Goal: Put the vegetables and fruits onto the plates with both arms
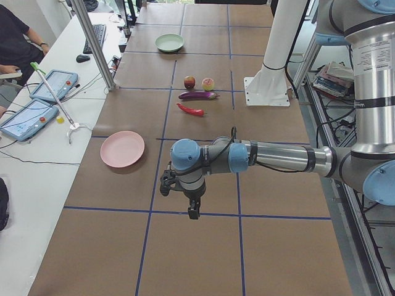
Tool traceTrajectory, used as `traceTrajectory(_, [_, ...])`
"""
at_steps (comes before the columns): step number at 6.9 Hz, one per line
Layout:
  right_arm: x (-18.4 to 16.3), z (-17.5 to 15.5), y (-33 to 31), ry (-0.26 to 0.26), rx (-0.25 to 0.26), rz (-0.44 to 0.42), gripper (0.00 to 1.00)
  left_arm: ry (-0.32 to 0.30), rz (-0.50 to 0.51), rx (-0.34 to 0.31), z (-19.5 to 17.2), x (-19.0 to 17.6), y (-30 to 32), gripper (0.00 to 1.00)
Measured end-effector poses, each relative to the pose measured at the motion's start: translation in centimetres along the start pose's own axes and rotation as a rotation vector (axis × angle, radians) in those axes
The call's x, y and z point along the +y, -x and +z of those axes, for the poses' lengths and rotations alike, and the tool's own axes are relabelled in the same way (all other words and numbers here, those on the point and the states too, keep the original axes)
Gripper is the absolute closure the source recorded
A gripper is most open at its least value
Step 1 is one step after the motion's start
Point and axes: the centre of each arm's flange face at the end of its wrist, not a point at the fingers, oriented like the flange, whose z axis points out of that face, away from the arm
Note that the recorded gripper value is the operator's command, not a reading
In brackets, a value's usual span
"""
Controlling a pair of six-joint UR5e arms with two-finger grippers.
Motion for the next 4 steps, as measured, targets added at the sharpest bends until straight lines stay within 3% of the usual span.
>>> traceTrajectory(4, [0.09,0.05,0.07,-0.002,-0.005,-0.002,0.0,-0.009,0.007,-0.003,-0.19,-0.07,-0.32,0.0])
